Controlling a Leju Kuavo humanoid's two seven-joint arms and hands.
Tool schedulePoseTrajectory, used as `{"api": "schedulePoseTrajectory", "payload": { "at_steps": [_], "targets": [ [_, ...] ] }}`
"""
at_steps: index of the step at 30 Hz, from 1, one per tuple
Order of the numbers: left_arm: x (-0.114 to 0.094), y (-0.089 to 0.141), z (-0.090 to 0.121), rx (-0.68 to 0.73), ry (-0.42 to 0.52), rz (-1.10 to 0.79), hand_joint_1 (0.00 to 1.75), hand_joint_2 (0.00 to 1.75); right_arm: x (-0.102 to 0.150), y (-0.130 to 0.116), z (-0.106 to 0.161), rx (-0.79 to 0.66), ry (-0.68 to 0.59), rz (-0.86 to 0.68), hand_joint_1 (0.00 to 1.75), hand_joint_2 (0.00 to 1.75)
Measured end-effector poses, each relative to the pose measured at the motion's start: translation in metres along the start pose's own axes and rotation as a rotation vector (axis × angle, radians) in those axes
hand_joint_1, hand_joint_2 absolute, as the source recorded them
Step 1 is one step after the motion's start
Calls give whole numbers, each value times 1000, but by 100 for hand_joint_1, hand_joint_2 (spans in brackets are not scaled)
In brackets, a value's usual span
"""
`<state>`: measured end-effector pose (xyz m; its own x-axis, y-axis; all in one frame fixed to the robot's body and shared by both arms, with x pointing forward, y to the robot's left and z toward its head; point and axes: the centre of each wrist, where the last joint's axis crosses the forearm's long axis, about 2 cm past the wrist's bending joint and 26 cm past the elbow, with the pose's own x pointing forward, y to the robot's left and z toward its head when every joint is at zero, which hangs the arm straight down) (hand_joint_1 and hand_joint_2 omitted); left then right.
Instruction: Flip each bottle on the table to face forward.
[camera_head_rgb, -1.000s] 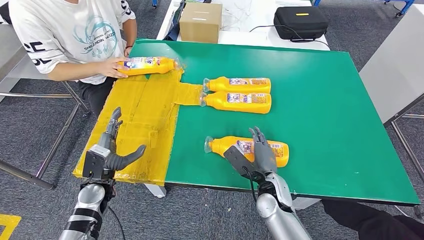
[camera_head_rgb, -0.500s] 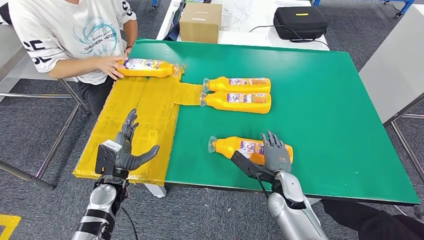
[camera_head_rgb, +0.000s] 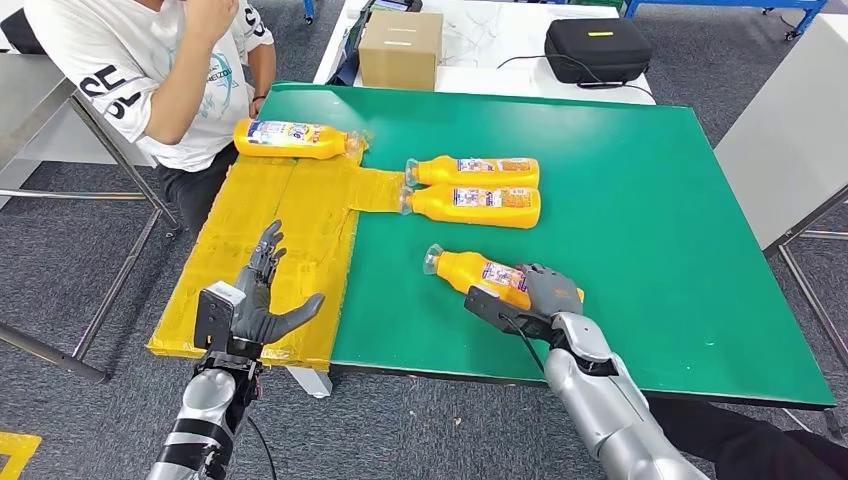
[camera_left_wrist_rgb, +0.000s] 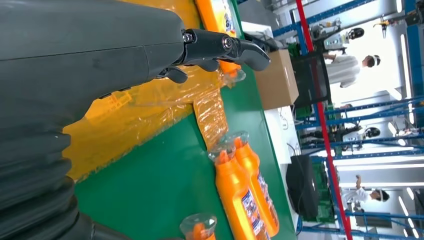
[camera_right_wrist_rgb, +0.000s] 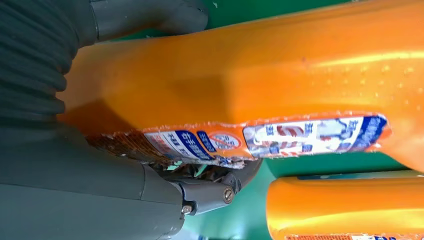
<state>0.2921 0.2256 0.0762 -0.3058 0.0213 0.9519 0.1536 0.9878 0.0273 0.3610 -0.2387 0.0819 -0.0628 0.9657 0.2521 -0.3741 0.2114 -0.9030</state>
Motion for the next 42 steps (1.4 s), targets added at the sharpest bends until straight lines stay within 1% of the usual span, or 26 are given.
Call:
{"api": "schedulePoseTrajectory", "payload": {
  "at_steps": [4,6,8,10,14,16,21,27,31,33,39,42],
  "targets": [
    [-3,-2,-6,-22,22,1,0,175,-7,-7,-7,50,-57,-98,175,175],
    [-5,-4,-9,-28,39,-3,0,175,-8,-9,-8,40,-95,-174,175,175],
    [-6,-7,-10,-29,55,-6,0,175,-4,-7,-7,3,-128,-259,175,175],
    [-7,-9,-11,-31,66,-4,0,175,4,-3,-4,-33,-146,-322,175,175],
    [-8,-13,-12,-38,82,3,0,175,19,4,1,-78,-179,-391,175,175],
    [-9,-14,-12,-43,94,10,0,175,28,7,5,-127,-208,-449,175,175],
    [-8,-24,-18,-69,104,34,0,175,67,11,14,-237,-286,-573,175,175],
    [-5,-36,-26,-104,113,77,0,175,99,5,16,-292,-364,-648,175,175],
    [-2,-44,-33,-126,108,91,0,175,123,-2,15,-306,-415,-669,175,175],
    [-1,-46,-34,-132,108,94,0,175,129,-4,15,-309,-428,-674,175,175],
    [-1,-48,-35,-136,111,101,0,175,136,-4,15,-302,-446,-681,175,175],
    [0,-50,-37,-141,107,111,0,175,146,-4,15,-293,-473,-678,175,175]
  ]
}}
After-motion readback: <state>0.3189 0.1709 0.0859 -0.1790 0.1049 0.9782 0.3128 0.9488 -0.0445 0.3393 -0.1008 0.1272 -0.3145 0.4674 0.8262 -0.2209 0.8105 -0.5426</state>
